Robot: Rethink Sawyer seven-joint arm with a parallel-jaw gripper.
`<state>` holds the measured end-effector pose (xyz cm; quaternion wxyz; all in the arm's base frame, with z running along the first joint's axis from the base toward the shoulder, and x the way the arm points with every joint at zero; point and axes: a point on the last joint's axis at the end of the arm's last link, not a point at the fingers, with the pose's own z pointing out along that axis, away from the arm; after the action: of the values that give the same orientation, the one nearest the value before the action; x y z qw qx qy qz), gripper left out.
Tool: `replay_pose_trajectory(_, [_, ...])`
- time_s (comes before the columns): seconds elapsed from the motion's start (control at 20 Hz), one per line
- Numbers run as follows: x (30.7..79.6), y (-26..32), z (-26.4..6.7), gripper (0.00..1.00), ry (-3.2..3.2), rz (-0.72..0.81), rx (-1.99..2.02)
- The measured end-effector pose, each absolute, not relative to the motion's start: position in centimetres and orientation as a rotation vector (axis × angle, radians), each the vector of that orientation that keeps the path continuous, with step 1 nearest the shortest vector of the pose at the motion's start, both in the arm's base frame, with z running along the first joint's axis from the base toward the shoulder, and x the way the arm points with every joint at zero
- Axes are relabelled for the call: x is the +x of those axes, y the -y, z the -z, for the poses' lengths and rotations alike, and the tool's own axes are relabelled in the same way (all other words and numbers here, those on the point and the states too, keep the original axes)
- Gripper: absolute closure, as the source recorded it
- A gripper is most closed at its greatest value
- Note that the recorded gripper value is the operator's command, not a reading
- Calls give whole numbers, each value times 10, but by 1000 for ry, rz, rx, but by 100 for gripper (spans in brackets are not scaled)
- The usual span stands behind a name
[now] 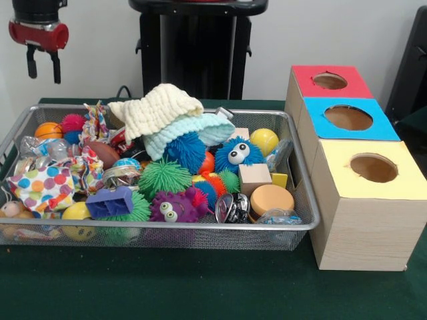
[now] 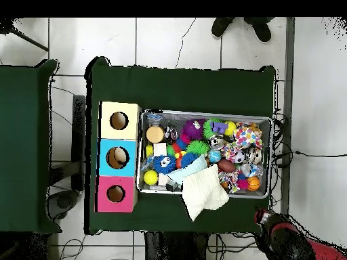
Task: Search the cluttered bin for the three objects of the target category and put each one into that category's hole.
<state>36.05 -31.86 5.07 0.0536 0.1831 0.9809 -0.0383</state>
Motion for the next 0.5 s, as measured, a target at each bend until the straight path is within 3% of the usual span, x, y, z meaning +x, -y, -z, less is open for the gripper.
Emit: replay_pose_trajectory(0.5, [357,326,-54,0,-2972,129,579])
